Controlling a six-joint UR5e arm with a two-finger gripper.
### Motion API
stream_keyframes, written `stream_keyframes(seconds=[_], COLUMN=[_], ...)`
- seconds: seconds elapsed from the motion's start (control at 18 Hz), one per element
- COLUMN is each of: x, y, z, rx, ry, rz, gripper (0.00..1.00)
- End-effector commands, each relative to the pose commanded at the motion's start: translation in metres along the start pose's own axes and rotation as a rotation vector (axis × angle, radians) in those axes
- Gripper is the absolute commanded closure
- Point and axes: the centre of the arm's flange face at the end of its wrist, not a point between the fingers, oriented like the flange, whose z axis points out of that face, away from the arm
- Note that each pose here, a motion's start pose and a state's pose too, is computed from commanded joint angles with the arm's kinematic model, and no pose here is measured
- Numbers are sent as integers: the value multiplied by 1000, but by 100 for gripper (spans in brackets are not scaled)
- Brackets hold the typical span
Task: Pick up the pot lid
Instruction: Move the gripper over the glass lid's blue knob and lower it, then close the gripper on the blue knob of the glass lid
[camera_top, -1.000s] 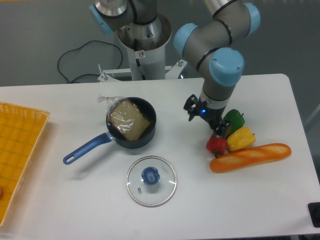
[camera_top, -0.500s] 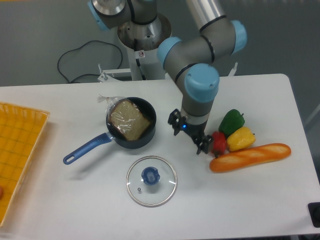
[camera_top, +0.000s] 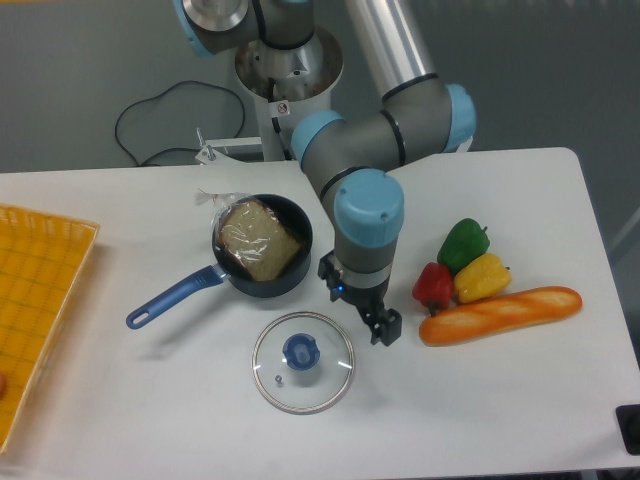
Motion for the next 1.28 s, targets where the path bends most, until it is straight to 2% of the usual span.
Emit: stream_keyframes(seconds=[0.22,0.94,1.28], x=[13,24,26], y=[-12,-46,-54], z=[6,29,41], rx=[-6,-37,-41], ry=[14,28,39], rz=[128,201,184], gripper=[0,0,0])
